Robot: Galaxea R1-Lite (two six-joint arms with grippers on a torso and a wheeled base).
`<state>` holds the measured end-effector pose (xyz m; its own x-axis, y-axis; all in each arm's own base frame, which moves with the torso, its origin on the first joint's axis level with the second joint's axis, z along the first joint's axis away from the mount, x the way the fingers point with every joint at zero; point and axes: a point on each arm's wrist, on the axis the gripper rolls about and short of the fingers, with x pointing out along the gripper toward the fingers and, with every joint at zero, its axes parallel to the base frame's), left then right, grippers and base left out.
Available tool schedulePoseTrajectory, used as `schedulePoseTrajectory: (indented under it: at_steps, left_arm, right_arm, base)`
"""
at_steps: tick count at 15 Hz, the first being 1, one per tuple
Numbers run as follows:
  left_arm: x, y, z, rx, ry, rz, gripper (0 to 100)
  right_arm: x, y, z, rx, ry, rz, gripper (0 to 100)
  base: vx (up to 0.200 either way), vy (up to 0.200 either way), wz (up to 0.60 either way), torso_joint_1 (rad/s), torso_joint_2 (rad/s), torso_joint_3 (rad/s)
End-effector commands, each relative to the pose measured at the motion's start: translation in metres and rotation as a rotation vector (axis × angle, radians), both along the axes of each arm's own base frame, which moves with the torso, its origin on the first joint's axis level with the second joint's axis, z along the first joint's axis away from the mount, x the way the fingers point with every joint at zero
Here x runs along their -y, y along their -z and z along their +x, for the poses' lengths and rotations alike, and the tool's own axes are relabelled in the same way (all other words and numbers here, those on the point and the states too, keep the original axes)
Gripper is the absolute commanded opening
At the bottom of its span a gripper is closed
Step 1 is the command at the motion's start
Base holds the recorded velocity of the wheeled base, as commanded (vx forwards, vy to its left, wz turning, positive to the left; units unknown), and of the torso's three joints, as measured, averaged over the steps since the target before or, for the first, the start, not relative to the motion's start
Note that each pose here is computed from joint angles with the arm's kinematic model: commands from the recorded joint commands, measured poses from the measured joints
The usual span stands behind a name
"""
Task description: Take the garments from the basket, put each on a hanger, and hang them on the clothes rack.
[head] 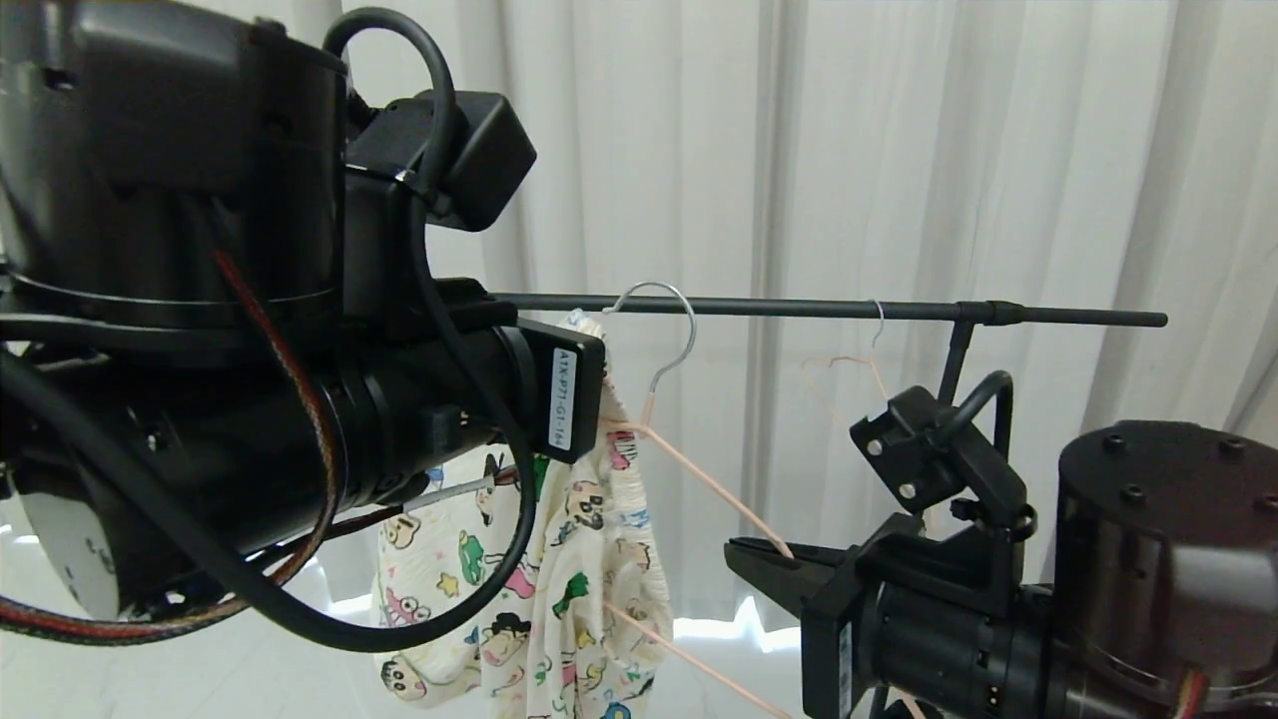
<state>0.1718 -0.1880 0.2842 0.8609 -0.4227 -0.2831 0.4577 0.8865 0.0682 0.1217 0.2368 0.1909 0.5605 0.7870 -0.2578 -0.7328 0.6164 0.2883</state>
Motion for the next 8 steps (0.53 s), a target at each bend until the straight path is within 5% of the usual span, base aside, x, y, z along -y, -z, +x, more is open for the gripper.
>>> schedulePoseTrajectory:
  at_steps: [1, 5, 6, 8]
  left_arm:
    - [0.0046, 0.0034, -0.0037, 0.002, 0.022, 0.000, 0]
    - [0.0032, 0.0059, -0.0049, -0.002, 0.024, 0.006, 0]
    - [0.0029, 0.0053, -0.0051, 0.001, 0.022, 0.003, 100]
    - [0.0013, 0.0032, -0.0049, 0.009, 0.018, -0.004, 100]
  right_arm:
    - [-0.0134, 0.0039, 0.0072, -0.016, 0.009, 0.006, 0]
    - [-0.0131, 0.0017, 0.0087, -0.010, 0.021, 0.013, 0]
    - [-0.0129, 0.0017, 0.0090, -0.006, 0.037, 0.011, 0]
    - [-0.0113, 0.0016, 0.0106, 0.003, 0.081, 0.008, 0]
  base:
    - [0.000, 0.000, 0.00, 0.000, 0.00, 0.000]
    - [0.000, 0.000, 0.00, 0.000, 0.00, 0.000]
    - [0.000, 0.000, 0.00, 0.000, 0.00, 0.000]
    - [0.000, 0.000, 0.00, 0.000, 0.00, 0.000]
